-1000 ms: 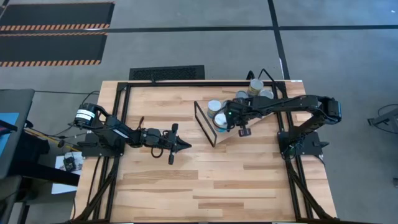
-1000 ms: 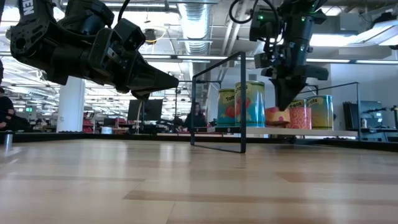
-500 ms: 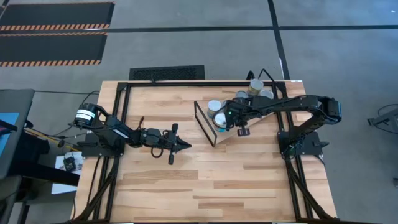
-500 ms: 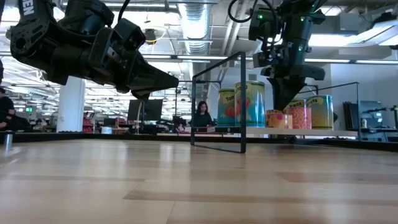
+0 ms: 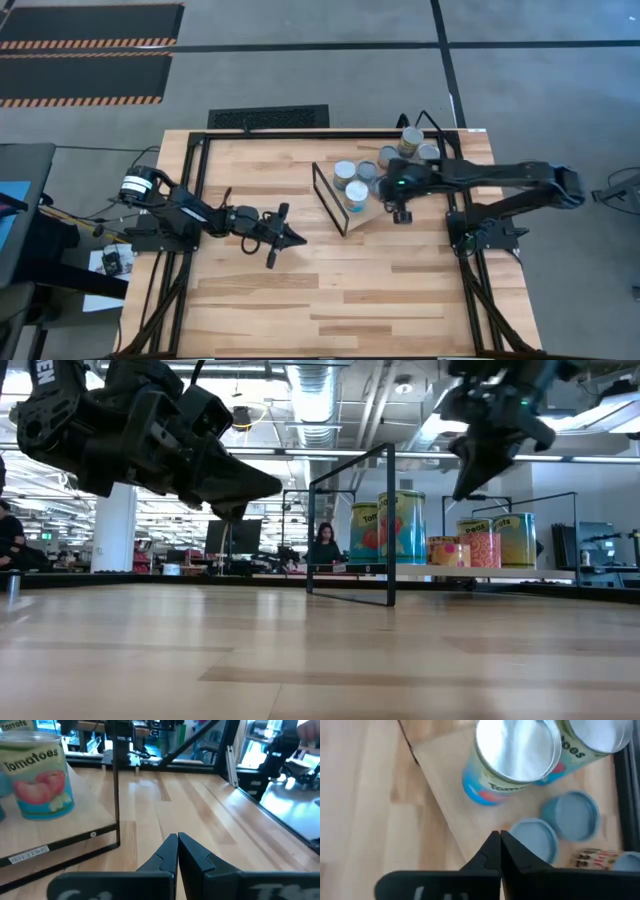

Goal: Pick and place cans onto a shelf
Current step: Return to Home Position

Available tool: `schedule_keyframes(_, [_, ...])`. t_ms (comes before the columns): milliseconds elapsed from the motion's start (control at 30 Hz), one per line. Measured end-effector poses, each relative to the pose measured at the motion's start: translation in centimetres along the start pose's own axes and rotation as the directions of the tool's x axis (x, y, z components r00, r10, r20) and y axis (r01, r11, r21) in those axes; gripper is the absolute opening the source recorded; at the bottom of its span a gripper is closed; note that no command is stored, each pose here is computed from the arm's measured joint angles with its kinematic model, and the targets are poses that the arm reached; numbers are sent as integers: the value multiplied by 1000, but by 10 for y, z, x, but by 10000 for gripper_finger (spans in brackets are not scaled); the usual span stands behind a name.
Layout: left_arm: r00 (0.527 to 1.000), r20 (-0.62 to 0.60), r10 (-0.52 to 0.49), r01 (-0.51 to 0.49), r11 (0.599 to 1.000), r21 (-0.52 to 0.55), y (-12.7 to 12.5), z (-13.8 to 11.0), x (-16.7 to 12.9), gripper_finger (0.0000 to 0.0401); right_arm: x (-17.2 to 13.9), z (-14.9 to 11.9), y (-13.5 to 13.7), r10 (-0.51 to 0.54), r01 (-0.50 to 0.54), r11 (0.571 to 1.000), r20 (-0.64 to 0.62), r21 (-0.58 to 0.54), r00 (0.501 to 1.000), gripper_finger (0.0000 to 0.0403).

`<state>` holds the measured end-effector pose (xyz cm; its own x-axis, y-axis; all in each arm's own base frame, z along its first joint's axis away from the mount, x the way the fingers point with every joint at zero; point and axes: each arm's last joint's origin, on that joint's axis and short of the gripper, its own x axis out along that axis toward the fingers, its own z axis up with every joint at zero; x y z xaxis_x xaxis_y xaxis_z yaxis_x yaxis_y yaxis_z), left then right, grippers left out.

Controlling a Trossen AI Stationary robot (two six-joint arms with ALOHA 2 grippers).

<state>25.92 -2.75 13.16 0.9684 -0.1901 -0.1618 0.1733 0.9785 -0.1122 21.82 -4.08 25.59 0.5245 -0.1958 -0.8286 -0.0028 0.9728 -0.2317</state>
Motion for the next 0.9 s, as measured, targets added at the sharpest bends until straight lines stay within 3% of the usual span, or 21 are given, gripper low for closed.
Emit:
schedule_keyframes(200, [998, 69, -11, 10, 1000, 10, 1, 18, -7, 0, -7, -37, 11, 13, -37, 996, 290, 79, 957, 20])
schedule_keyframes(333, [997, 69, -47, 46, 999, 15, 10, 30, -15, 0, -11, -55, 16, -41, -20, 992, 468, 124, 883, 7])
schedule_keyframes(467, [998, 61, -19, 17, 999, 44, 22, 41, -26, 0, -14, -71, 20, -89, 5, 990, 602, 140, 794, 7])
schedule_keyframes(767, [999, 39, 37, -39, 997, 67, 32, 51, -46, 0, -12, -105, 28, -162, 27, 981, 742, 191, 650, 6])
schedule_keyframes(900, [994, 90, 65, -68, 997, 35, 32, 37, -59, 0, -13, -117, 28, -269, 67, 956, 761, 286, 591, 6])
